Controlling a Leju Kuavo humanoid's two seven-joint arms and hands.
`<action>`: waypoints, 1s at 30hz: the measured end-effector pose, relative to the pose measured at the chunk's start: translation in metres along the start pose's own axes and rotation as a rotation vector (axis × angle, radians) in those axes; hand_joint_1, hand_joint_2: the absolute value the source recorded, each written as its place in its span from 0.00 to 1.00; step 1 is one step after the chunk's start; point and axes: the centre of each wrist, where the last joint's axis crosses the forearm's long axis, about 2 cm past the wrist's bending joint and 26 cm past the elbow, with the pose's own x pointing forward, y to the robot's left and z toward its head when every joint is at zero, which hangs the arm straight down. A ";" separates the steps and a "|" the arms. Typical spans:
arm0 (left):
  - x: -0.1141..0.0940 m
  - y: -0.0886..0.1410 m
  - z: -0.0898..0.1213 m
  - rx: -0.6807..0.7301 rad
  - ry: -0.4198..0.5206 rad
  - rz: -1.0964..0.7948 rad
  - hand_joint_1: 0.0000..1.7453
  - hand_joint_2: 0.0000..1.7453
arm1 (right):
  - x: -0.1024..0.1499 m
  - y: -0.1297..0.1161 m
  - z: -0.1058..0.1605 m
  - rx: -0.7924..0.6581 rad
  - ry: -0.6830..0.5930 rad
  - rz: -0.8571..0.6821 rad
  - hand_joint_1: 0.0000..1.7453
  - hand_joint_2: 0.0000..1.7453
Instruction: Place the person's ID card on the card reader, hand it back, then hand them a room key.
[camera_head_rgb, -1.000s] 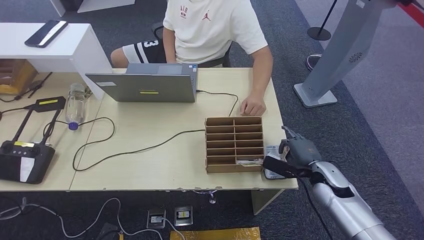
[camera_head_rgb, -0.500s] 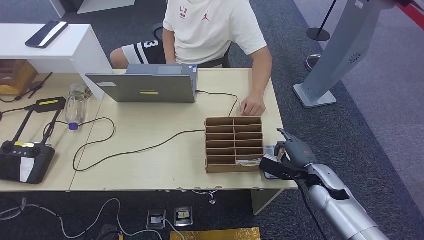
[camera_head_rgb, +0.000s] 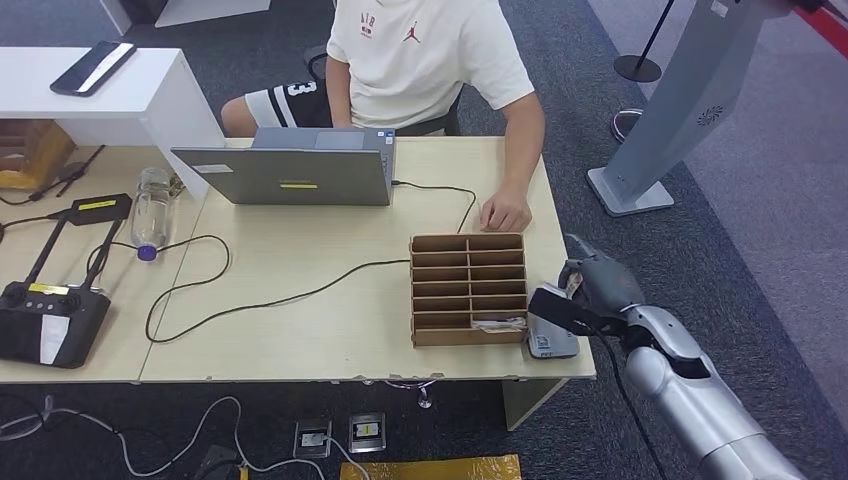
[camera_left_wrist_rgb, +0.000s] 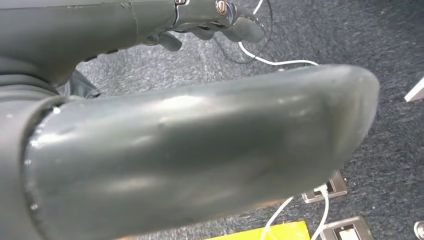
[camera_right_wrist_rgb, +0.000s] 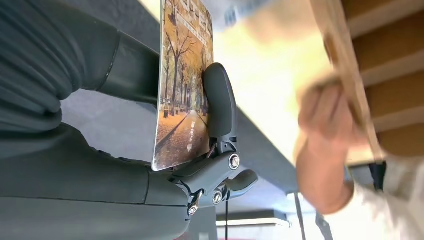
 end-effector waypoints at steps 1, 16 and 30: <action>0.001 0.000 -0.001 0.000 -0.005 -0.003 0.00 0.00 | -0.001 -0.008 -0.004 -0.019 -0.009 0.010 1.00 1.00; 0.027 0.002 -0.010 0.001 -0.085 -0.044 0.00 0.00 | 0.009 -0.135 -0.066 -0.269 -0.139 0.160 1.00 1.00; 0.037 0.000 -0.013 -0.029 -0.114 -0.055 0.00 0.00 | 0.032 -0.172 -0.123 -0.310 -0.204 0.170 1.00 1.00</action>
